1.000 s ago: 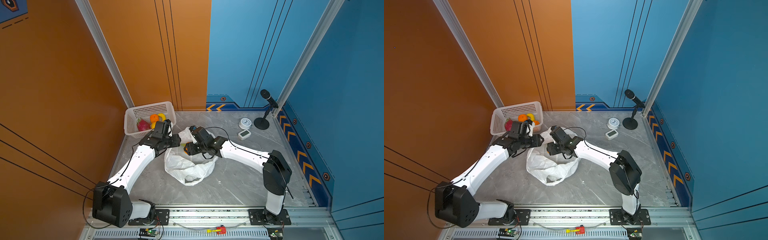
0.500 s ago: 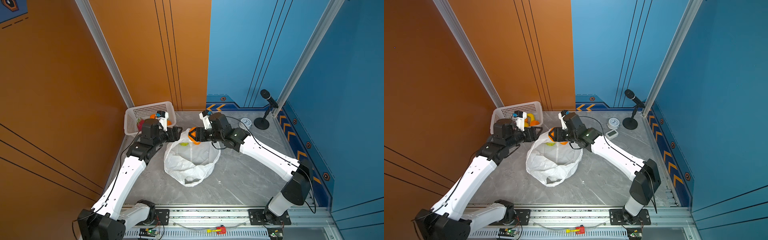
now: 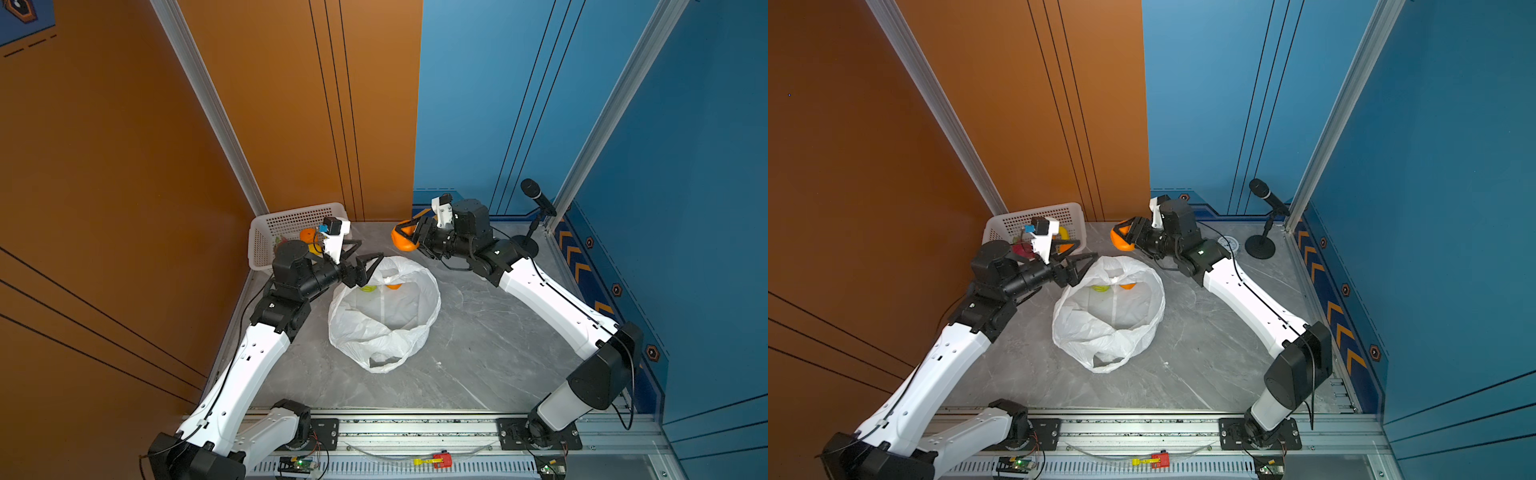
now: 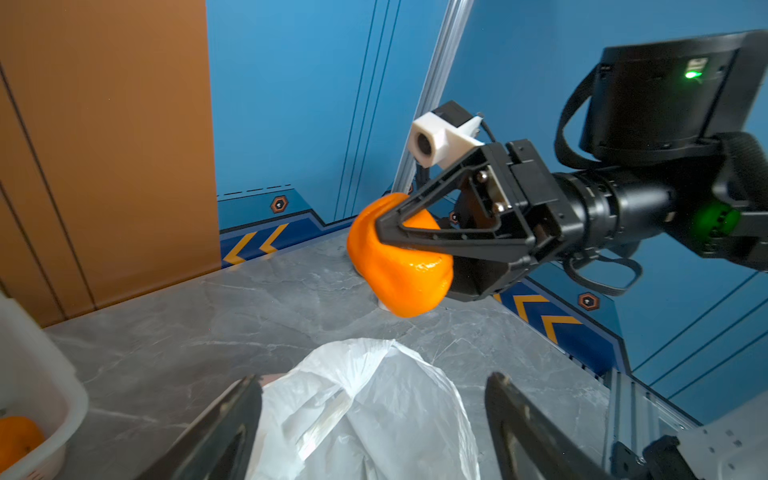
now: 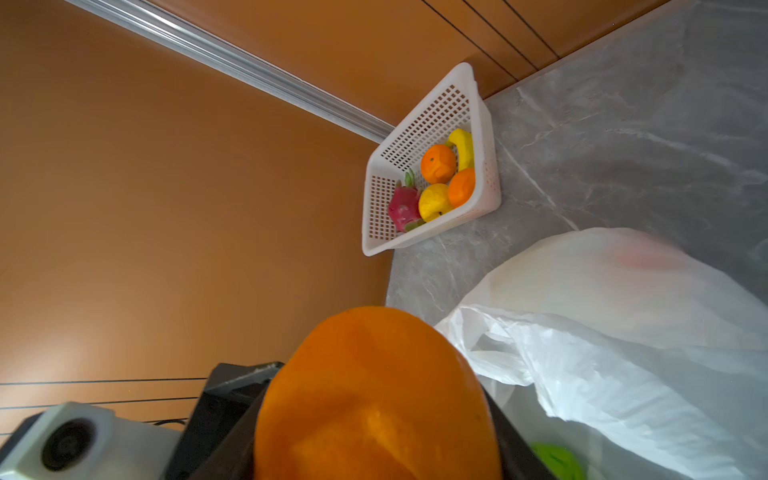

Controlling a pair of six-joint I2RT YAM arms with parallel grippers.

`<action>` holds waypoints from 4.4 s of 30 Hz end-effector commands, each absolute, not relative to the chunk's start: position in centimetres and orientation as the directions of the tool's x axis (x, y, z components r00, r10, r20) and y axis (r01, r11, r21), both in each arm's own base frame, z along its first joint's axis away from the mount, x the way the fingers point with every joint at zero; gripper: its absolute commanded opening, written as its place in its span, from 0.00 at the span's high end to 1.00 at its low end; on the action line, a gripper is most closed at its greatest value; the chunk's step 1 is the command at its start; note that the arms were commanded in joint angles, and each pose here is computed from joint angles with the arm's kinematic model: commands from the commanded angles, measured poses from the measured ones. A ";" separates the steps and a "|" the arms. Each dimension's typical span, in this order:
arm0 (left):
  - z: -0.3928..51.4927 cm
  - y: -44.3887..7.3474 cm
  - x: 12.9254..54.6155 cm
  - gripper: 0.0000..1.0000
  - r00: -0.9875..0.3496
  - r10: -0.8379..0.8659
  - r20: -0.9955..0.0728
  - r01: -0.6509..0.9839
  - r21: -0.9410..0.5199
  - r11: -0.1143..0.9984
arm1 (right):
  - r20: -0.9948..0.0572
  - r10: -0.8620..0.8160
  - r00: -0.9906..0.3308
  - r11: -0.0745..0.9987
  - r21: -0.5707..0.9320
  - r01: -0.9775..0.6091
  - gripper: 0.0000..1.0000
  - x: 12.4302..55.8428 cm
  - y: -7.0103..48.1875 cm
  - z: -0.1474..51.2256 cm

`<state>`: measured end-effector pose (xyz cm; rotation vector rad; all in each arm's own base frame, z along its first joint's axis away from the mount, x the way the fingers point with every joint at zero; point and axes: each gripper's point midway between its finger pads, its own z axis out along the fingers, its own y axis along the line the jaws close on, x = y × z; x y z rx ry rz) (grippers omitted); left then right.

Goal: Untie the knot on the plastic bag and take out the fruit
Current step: 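Lift the orange out of the bag toward the left gripper, then grasp the orange with the left gripper and open the right gripper, then carry the orange to the basket with the left gripper while the right draws back, then lower the orange into the basket and open the left gripper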

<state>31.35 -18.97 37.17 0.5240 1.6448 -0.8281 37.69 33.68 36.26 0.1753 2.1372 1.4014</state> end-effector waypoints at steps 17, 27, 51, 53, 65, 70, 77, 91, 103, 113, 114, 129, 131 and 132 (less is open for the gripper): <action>41.8 -23.6 33.3 0.00 -0.040 -0.056 -0.998 0.839 -0.064 0.540 | -0.284 0.313 -0.907 0.182 0.955 -0.236 0.66 33.8 37.3 42.7; 40.7 -23.8 35.3 0.26 -0.131 -0.062 -0.989 0.803 -0.142 0.578 | -0.266 0.275 -0.924 0.183 0.958 -0.221 0.66 33.5 38.0 41.9; 38.3 -13.9 44.6 0.49 -0.311 -0.169 -0.935 0.424 -0.296 0.856 | -0.631 0.468 -0.619 0.395 0.776 -0.492 0.11 38.6 31.9 44.9; 37.3 -11.4 46.2 0.49 -0.347 -0.230 -0.909 0.312 -0.343 0.886 | -0.688 0.468 -0.554 0.433 0.725 -0.536 0.09 38.9 31.4 45.1; 24.8 -1.0 55.2 0.51 -0.541 -0.686 -0.487 -0.283 -0.662 0.694 | -0.856 0.250 -0.452 0.540 0.511 -0.669 0.05 41.7 33.2 43.3; 19.7 0.7 59.0 0.52 -0.539 -0.788 -0.298 -0.421 -0.715 0.558 | -0.873 0.160 -0.461 0.551 0.466 -0.692 0.05 42.8 34.3 42.1; 15.3 1.2 62.8 0.53 -0.512 -0.833 -0.210 -0.495 -0.720 0.486 | -0.850 0.193 -0.489 0.552 0.506 -0.662 0.05 44.7 33.8 41.2; 9.6 -2.0 68.6 0.51 -0.455 -0.889 -0.057 -0.543 -0.773 0.328 | -0.829 0.243 -0.504 0.578 0.541 -0.611 0.05 47.7 30.9 40.8; 9.9 -1.6 68.4 0.23 -0.443 -0.890 -0.108 -0.545 -0.756 0.363 | -0.830 0.256 -0.496 0.584 0.542 -0.605 0.04 48.2 29.7 41.3; 15.8 -1.1 66.5 0.16 -0.468 -0.860 -0.204 -0.478 -0.760 0.440 | -0.825 0.247 -0.508 0.576 0.547 -0.607 0.05 47.0 30.0 41.6; 16.6 -1.2 66.2 0.15 -0.474 -0.853 -0.217 -0.468 -0.759 0.453 | -0.823 0.247 -0.511 0.578 0.548 -0.605 0.04 46.8 30.0 41.6; 27.1 -6.4 57.0 0.15 -0.611 -0.704 -0.362 -0.261 -0.748 0.611 | -0.821 0.222 -0.527 0.631 0.532 -0.564 0.05 41.3 30.5 40.4; 28.0 -7.8 55.0 0.15 -0.644 -0.662 -0.383 -0.213 -0.741 0.637 | -0.819 0.219 -0.530 0.644 0.529 -0.552 0.05 40.2 30.5 40.0; 28.2 -8.5 54.1 0.15 -0.662 -0.638 -0.394 -0.190 -0.735 0.651 | -0.818 0.219 -0.531 0.652 0.528 -0.544 0.06 39.8 30.5 39.8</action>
